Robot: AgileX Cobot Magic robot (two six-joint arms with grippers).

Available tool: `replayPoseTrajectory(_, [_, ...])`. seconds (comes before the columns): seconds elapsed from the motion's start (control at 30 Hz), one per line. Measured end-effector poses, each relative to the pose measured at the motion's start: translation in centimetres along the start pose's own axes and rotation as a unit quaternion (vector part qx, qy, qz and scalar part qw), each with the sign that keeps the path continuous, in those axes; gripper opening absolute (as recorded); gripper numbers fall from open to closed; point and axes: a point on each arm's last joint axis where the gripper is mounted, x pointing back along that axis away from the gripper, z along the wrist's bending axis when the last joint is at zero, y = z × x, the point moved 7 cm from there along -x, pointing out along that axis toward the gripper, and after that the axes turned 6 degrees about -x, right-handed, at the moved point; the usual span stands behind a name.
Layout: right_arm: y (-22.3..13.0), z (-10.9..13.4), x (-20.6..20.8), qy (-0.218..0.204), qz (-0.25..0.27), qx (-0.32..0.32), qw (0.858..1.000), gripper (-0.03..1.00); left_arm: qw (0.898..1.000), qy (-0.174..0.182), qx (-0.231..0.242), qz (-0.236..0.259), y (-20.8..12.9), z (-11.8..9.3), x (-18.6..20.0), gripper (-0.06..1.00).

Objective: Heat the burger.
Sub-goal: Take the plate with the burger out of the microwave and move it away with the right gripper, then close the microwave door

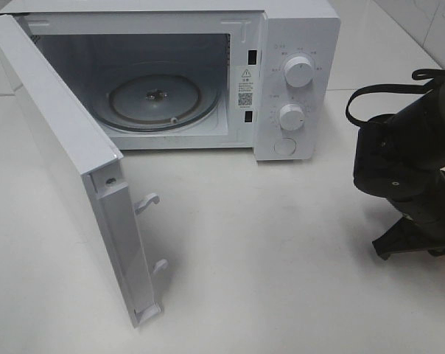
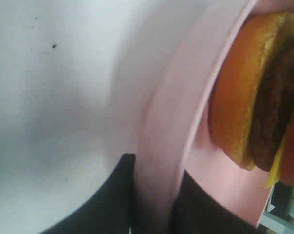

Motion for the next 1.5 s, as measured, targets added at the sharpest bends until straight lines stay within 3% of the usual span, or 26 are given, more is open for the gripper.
replayPoseTrajectory(0.47, [0.0, 1.1, -1.2, 0.007, 0.009, 0.004, 1.0, 0.19, 1.0, 0.0, 0.0, 0.0, 0.0, 0.0, 0.0, 0.99])
replayPoseTrajectory(0.57, [0.0, 0.8, -1.2, 0.0, 0.007, 0.006, 1.0, 0.24, 1.0, 0.0, 0.0, 0.0, 0.0, 0.0, 0.0, 0.99])
replayPoseTrajectory(0.77, [-0.4, 0.8, -1.2, 0.0, 0.019, 0.01, 1.0, 0.45, 1.0, 0.0, 0.0, 0.0, 0.0, 0.0, 0.0, 0.99])
replayPoseTrajectory(0.97, [-0.6, 1.2, -0.6, 0.006, 0.02, 0.023, 1.0, 0.49, 1.0, 0.0, 0.0, 0.0, 0.0, 0.0, 0.0, 0.99])
replayPoseTrajectory(1.23, [-0.4, 0.4, 2.1, 0.045, -0.004, 0.037, 0.998, 0.51, 1.0, 0.0, 0.0, 0.0, 0.0, 0.0, 0.0, 0.99])
replayPoseTrajectory(1.3, [-0.6, -0.1, 3.8, 0.075, -0.015, 0.051, 0.996, 0.56, 1.0, 0.0, 0.0, 0.0, 0.0, 0.0, 0.0, 0.99])
replayPoseTrajectory(1.4, [-0.6, -0.2, 4.2, 0.08, -0.019, 0.056, 0.995, 0.58, 1.0, 0.0, 0.0, 0.0, 0.0, 0.0, 0.0, 0.99])
replayPoseTrajectory(1.5, [-0.9, -0.8, 5.6, 0.112, -0.024, 0.061, 0.992, 0.64, 1.0, 0.0, 0.0, 0.0, 0.0, 0.0, 0.0, 0.99])
